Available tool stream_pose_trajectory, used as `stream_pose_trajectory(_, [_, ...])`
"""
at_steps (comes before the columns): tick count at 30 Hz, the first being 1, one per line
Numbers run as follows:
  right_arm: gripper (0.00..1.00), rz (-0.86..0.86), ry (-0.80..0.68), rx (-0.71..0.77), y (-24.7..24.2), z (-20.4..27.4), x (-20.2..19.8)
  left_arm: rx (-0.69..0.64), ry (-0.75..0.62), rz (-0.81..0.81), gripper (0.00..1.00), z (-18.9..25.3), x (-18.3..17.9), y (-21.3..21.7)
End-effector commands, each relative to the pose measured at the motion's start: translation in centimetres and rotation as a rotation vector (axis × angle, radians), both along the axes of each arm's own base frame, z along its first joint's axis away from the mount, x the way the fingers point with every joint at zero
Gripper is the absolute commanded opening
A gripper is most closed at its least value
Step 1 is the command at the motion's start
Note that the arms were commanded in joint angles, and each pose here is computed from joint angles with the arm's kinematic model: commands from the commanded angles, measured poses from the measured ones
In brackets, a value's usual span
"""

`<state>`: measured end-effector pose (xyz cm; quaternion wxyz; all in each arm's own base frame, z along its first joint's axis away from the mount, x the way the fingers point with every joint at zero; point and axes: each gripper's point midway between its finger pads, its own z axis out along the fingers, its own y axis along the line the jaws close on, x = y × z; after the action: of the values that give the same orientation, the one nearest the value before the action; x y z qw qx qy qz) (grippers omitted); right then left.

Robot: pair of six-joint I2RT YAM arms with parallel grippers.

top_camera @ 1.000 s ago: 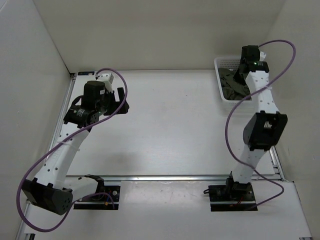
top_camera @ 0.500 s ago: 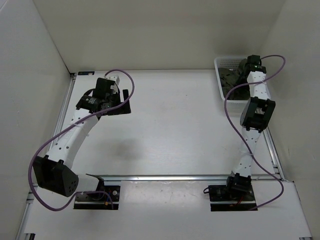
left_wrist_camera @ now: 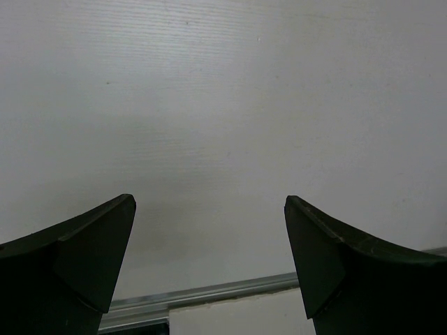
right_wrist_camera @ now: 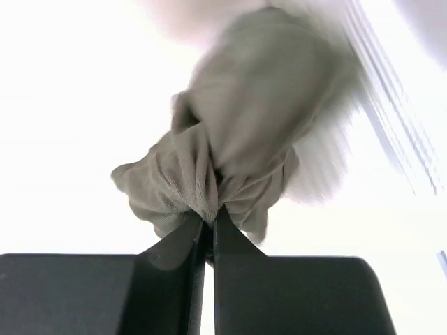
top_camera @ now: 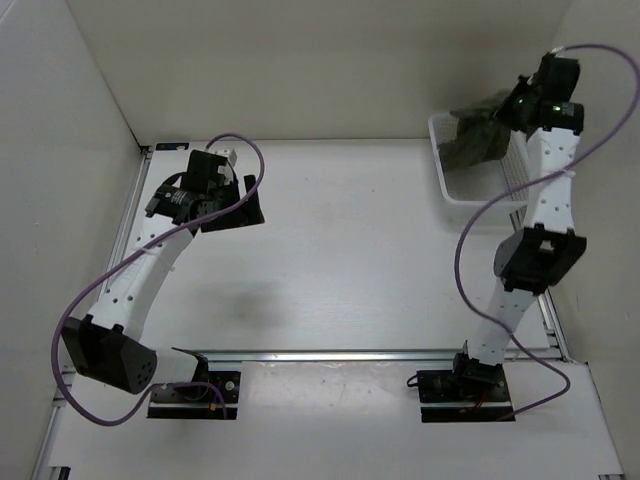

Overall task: Fold and stack the shorts
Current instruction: Grab the shorts from the pile, then move the shorts to the center of the board

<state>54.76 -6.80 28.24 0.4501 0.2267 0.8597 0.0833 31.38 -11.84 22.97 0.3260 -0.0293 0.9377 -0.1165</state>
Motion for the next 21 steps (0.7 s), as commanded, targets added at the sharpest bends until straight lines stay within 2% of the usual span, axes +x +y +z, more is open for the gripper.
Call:
stream_pose_trajectory(1, [0.00, 0.221, -0.468, -0.038, 6.1, 19.6, -5.9, -0.062, -0.025, 0.009, 1.00, 1.9, -2.4, -0.1])
stream_pose_trajectory(4, [0.00, 0.349, -0.626, -0.073, 10.8, 26.2, -10.6, -0.075, -0.043, 0.030, 1.00, 2.8, -3.3, 0.3])
stream_pose_trajectory(7, [0.00, 0.458, -0.684, -0.071, 15.5, 28.4, -14.5, -0.055, -0.066, 0.068, 1.00, 3.6, -3.6, 1.2])
stream_pose_trajectory(12, [0.00, 0.634, -0.597, 0.021, 22.5, 25.1, -18.3, -0.042, -0.129, 0.102, 1.00, 7.0, -3.8, 2.6])
stream_pose_trajectory(13, [0.00, 0.629, -0.555, 0.035, 23.1, 23.7, -18.4, -0.040, -0.148, 0.125, 1.00, 7.6, -3.5, 3.2])
stream_pose_trajectory(14, [0.00, 0.633, -0.438, 0.040, 24.8, 18.8, -17.8, -0.039, -0.172, 0.143, 1.00, 8.6, -3.6, 4.0])
stream_pose_trajectory(16, [0.00, 0.637, -0.349, 0.097, 26.6, 14.7, -18.2, -0.023, -0.198, 0.147, 1.00, 9.3, -3.3, 4.8])
stream_pose_trajectory(17, [0.00, 0.641, -0.224, 0.104, 27.4, 9.2, -17.9, -0.026, -0.187, 0.140, 1.00, 9.2, -3.5, 4.6])
stream_pose_trajectory(19, [0.02, 0.650, -0.156, 0.094, 28.7, 5.1, -16.4, -0.035, -0.184, 0.127, 1.00, 9.2, -3.6, 4.6])
stream_pose_trajectory(20, [0.10, 0.671, -0.114, 0.075, 29.5, 3.1, -15.7, -0.041, -0.171, 0.126, 1.00, 8.8, -2.9, 4.5])
stream_pose_trajectory(21, [0.38, 0.682, -0.063, 0.053, 30.6, 1.1, -13.2, -0.058, -0.157, 0.106, 1.00, 8.1, -2.6, 3.9])
